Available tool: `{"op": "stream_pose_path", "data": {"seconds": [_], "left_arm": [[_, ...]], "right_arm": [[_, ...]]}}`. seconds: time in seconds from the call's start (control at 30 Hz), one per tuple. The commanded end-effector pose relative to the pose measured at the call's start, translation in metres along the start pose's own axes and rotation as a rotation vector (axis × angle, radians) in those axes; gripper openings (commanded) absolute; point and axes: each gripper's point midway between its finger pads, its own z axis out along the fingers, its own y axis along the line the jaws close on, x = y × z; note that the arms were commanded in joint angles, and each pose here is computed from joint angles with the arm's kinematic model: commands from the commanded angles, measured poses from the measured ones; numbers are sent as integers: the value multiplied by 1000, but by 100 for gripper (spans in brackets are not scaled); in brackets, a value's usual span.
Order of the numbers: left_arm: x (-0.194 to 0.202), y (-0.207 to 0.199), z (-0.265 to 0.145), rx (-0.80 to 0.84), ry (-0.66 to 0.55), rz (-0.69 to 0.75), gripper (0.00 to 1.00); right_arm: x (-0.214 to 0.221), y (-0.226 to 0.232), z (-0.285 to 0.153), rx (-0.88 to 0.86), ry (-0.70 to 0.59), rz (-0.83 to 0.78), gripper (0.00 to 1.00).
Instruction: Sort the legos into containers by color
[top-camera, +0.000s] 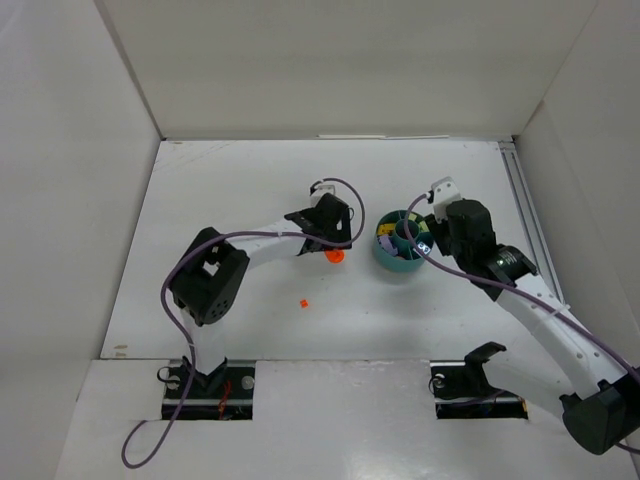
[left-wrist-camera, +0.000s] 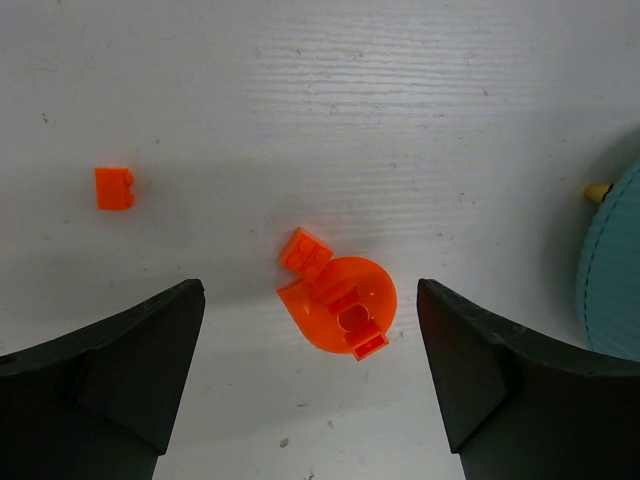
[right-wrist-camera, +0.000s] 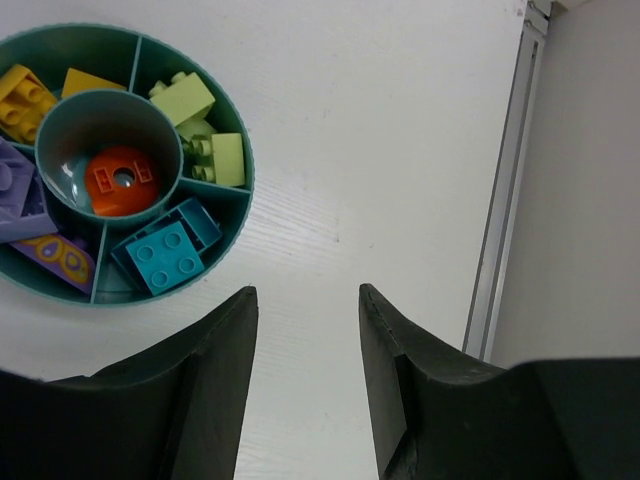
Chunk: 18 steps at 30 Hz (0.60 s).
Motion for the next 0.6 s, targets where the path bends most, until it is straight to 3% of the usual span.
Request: {"op": "stream_pose_path", "data": {"seconds": [0.0,0.3,0.57], "left_arm": [[-14,-10,-5,-29,-17,8,84],[4,-3,10,-153,29,25,78],[10,-4,19,-165,57,26,69]], "right_arm": [[-10,-7,-4,7,-65,40,50],[-7,-13,-1,11,-75,45,52],[-5,-13,1,10,-74,50,52]]}}
